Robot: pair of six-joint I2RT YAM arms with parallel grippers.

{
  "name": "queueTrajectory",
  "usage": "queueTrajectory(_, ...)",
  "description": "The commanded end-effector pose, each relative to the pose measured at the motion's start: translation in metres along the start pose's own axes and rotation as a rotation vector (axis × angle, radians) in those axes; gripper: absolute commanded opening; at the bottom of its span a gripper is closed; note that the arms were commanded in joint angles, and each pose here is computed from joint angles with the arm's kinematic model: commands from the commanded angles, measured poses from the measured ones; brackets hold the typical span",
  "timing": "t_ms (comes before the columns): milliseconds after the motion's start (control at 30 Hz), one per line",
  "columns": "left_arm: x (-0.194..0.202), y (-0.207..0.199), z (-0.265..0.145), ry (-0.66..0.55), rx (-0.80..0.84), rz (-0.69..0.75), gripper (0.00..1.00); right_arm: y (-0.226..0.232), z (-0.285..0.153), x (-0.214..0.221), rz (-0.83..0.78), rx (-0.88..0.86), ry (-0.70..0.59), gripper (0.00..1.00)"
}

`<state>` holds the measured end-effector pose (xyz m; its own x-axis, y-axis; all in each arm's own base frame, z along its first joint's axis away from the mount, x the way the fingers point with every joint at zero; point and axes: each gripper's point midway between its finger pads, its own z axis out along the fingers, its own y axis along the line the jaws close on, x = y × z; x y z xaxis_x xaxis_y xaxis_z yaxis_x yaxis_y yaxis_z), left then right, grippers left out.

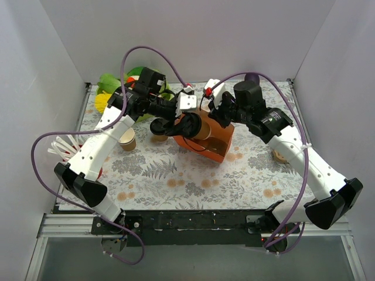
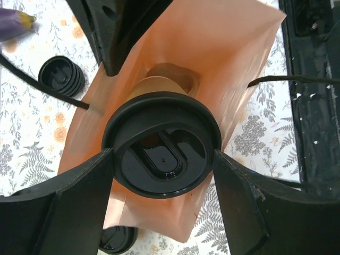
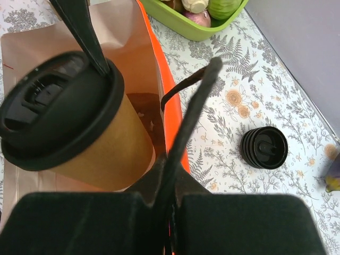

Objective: Pack the takeout coffee

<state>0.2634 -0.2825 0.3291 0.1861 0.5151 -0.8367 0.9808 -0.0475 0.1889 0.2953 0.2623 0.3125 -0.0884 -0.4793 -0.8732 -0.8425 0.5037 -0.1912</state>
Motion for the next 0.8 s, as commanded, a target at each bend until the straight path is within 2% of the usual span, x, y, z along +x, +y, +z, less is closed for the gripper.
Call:
queueTrajectory(0,0.010,0.008,0.013,0.092,-0.044,0.064,0.00,-0.011,-0.009,-0.029,-0.013,0.063,-0.073,0.01)
queueTrajectory(200,0.032,0.007,0.033,0.209,-0.076,0.014,0.00,0.007,-0.011,-0.023,-0.058,0.055,-0.061,0.01)
queueTrajectory(400,0.047,0.001,0.043,0.242,-0.161,0.092,0.00,0.006,-0.012,-0.024,0.004,0.107,-0.074,0.01)
queueTrajectory(567,0.040,0.003,0.040,0.184,-0.238,0.127,0.00,-0.005,-0.008,-0.018,0.099,0.188,-0.062,0.01)
queueTrajectory(700,0.044,-0.012,0.035,0.147,-0.232,0.159,0.00,-0.011,-0.008,-0.013,0.135,0.227,-0.062,0.01)
queueTrajectory(767,0.031,-0.016,0.027,0.084,-0.253,0.195,0.00,-0.009,-0.006,-0.008,0.163,0.207,-0.058,0.01)
